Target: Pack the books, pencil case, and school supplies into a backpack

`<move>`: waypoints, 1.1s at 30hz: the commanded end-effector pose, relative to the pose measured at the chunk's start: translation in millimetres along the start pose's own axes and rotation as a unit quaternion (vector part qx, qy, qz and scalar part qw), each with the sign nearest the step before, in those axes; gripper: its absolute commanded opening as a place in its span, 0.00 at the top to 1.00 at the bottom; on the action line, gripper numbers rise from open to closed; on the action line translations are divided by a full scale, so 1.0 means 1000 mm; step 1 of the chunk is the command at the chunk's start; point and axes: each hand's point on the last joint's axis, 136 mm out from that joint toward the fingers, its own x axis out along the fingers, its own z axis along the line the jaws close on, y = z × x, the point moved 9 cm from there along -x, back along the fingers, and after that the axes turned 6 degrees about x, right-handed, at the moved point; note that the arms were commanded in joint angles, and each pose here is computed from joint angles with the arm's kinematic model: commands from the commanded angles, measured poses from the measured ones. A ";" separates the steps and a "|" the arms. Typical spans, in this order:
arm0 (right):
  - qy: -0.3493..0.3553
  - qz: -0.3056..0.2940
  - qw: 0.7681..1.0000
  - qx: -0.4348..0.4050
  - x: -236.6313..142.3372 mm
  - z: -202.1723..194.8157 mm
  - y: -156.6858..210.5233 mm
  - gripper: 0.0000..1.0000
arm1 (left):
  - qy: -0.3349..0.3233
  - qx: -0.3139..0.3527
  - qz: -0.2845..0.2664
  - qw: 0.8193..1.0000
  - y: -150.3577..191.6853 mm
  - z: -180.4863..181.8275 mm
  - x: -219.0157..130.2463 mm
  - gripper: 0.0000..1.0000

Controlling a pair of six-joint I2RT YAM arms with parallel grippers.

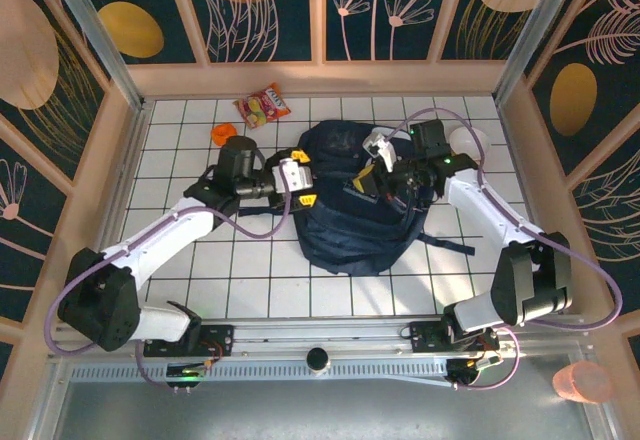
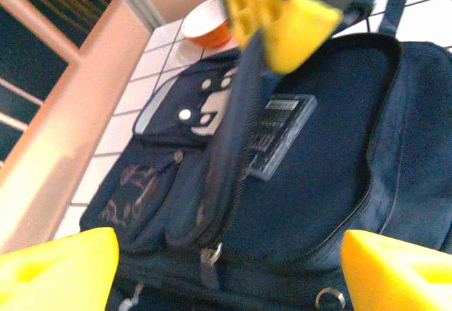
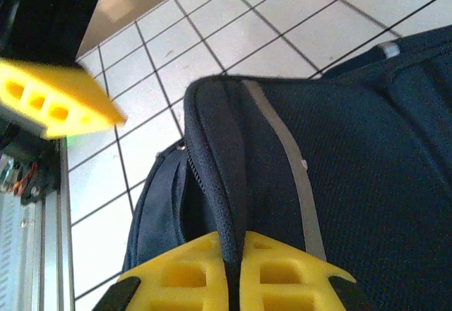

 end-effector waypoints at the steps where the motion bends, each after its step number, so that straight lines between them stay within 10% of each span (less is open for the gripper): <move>1: -0.024 0.014 0.999 -0.039 0.002 0.012 0.009 1.00 | 0.070 -0.054 -0.012 0.996 0.021 -0.013 0.004 0.18; 19: -0.053 0.084 0.994 -0.044 0.020 0.013 0.029 1.00 | 0.206 -0.090 -0.024 0.974 0.061 0.014 0.050 0.20; 33: -0.036 0.078 0.995 -0.039 0.021 0.011 0.025 1.00 | 0.292 -0.125 0.032 0.948 0.081 -0.002 0.054 0.45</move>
